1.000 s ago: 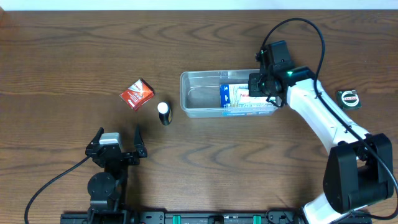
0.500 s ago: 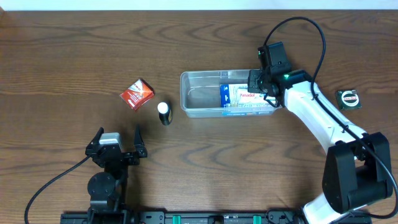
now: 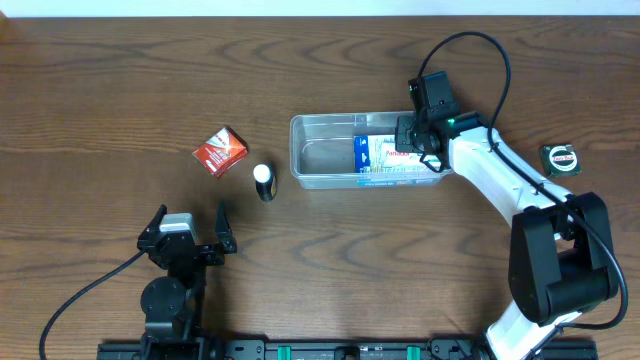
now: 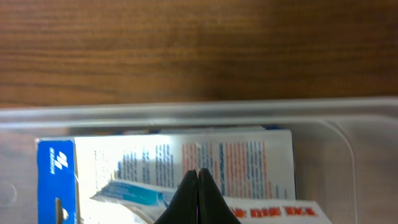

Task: Pack container
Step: 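Release the Panadol box and press it down beside the blue box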

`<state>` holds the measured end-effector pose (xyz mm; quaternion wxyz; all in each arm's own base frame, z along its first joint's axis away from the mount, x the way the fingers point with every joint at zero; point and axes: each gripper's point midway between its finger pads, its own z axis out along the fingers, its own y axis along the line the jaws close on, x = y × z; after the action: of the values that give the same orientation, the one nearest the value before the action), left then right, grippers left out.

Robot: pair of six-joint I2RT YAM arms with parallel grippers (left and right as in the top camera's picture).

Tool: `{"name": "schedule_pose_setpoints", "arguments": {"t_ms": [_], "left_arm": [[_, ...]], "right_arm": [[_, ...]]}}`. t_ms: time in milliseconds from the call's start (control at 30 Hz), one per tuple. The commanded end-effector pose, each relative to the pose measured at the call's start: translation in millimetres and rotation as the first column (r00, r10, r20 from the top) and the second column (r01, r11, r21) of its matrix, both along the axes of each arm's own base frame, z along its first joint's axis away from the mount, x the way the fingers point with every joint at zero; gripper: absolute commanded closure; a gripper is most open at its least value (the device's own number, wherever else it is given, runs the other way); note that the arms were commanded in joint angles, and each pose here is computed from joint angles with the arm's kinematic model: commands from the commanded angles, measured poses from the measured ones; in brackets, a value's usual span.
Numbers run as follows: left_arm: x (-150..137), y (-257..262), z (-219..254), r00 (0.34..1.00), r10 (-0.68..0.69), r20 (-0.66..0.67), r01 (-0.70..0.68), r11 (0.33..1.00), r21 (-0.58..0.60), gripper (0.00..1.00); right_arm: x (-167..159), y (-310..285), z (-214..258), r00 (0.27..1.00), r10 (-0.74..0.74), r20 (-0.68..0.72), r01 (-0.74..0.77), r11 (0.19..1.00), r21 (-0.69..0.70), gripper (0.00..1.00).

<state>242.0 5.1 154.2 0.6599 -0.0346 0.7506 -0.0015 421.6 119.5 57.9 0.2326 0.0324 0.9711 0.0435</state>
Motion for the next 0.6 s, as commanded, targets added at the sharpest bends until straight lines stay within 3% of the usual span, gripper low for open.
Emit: {"name": "schedule_pose_setpoints", "arguments": {"t_ms": [0, 567], "left_arm": [[0.3, -0.2, -17.6, 0.999, -0.006, -0.041, 0.007, 1.000, 0.016, 0.02], [0.3, -0.2, -17.6, 0.999, -0.006, -0.041, 0.007, 1.000, 0.016, 0.02]], "right_arm": [[-5.1, 0.1, -3.9, 1.000, 0.022, -0.014, -0.023, 0.999, -0.032, 0.99], [-10.5, 8.2, 1.2, 0.993, 0.106, -0.048, -0.107, 0.994, -0.019, 0.99]]}}
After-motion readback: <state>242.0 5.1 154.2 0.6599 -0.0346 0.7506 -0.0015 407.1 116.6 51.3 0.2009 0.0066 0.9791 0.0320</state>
